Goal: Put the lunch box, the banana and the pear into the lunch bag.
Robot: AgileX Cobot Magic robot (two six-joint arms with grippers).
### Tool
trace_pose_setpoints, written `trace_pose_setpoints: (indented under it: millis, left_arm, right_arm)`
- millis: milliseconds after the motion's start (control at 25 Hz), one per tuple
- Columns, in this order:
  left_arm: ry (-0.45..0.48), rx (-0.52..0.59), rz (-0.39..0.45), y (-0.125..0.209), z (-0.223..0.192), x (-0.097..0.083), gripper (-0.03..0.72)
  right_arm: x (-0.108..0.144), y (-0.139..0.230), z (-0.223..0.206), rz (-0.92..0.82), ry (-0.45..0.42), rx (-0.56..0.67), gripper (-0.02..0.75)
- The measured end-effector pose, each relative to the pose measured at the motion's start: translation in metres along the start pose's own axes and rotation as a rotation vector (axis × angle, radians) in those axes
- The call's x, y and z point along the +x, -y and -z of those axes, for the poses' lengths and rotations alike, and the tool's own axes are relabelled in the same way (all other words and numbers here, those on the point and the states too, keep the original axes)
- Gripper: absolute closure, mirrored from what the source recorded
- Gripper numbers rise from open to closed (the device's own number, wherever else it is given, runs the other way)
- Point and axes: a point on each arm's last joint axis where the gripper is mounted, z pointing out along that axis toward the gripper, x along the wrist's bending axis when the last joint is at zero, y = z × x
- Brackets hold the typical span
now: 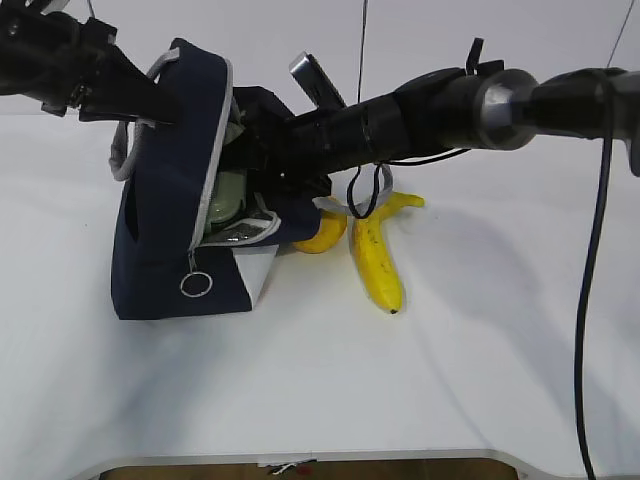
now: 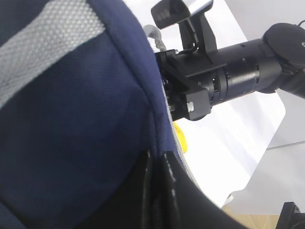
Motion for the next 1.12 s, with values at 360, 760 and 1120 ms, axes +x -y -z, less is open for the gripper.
trace_pose_setpoints:
  millis: [360,760,1120]
  left_arm:
    - [0.003,-0.001,0.006,0.000,-0.001,0.001,0.685]
    - [0.030,-0.031,0.029,-0.003,-0.001,-0.001,0.685]
    - [0.016,-0.044,0.029,-0.004,-0.001,0.000,0.685]
  right_arm:
    - [0.000,0.000,0.000,-0.014,-0.003,0.001,0.359]
    - [0.009,-0.009,0.004,0.107,0.166,0.140,0.358]
    - [0.010,-0.013,0.008,0.136,0.250,0.178,0.336]
